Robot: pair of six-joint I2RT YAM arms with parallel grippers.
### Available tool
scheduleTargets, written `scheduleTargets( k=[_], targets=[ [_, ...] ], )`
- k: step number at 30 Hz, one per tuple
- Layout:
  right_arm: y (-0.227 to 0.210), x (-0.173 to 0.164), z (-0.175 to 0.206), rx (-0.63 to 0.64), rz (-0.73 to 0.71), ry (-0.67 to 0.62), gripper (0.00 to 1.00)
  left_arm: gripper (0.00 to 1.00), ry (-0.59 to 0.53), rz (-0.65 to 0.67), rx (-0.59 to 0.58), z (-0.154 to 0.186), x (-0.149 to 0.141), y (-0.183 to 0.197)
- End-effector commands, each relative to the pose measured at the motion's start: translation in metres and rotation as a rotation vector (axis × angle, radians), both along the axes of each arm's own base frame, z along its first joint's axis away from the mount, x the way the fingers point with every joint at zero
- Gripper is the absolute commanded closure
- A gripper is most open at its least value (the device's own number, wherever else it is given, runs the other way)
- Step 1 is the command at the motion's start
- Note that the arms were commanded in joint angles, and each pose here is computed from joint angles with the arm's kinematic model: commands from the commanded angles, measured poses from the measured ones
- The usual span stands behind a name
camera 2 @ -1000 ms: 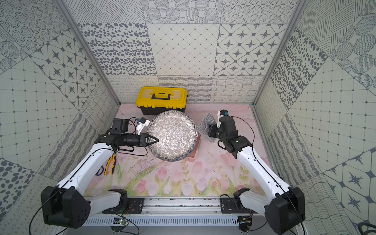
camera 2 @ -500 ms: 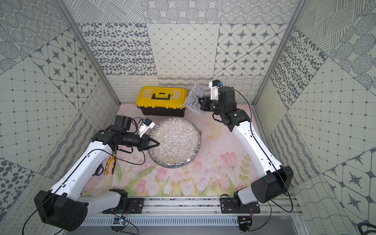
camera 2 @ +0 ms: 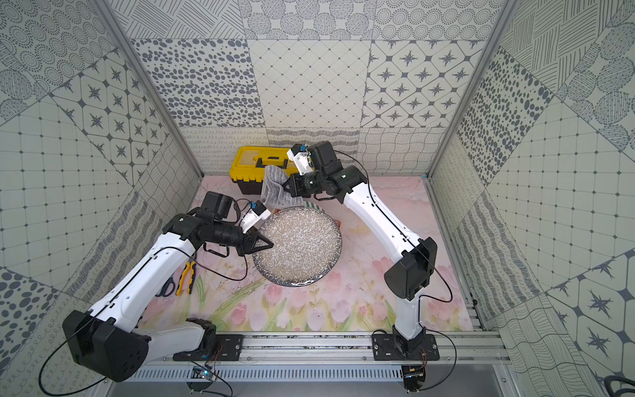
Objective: Wipe the wet plate dry
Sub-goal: Wipe the plate with towel.
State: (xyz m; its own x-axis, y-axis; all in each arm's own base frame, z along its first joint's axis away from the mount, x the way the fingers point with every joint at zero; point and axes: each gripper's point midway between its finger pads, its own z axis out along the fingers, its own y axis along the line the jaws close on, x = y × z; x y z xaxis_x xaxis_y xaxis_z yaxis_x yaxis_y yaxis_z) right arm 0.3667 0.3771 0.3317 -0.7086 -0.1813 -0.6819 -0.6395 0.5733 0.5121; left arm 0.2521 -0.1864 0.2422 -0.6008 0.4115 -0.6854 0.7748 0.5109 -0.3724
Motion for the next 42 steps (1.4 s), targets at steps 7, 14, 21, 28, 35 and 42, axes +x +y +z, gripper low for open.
scheduleTargets(
  k=[7,14,21,28,35,42],
  targets=[
    [0.006,-0.042,-0.010,0.008,0.230,0.064,1.00,1.00,-0.165,-0.157,-0.213,0.054,0.001,-0.028],
    [0.005,-0.059,-0.011,0.031,0.329,0.096,1.00,1.00,-0.171,-0.154,-0.210,0.055,0.002,-0.028],
    [-0.018,-0.052,-0.012,0.052,0.305,0.125,1.00,1.00,-0.169,-0.140,-0.205,0.053,0.004,-0.027],
    [-0.048,-0.049,-0.019,0.079,0.247,0.137,1.00,1.00,-0.172,-0.140,-0.217,0.057,0.005,-0.028],
    [-0.072,-0.051,-0.031,0.100,0.190,0.144,1.00,1.00,-0.173,-0.129,-0.222,0.058,0.009,-0.029],
    [-0.096,-0.051,-0.044,0.114,0.126,0.160,1.00,1.00,-0.162,-0.121,-0.254,0.063,0.012,-0.029]
  ],
)
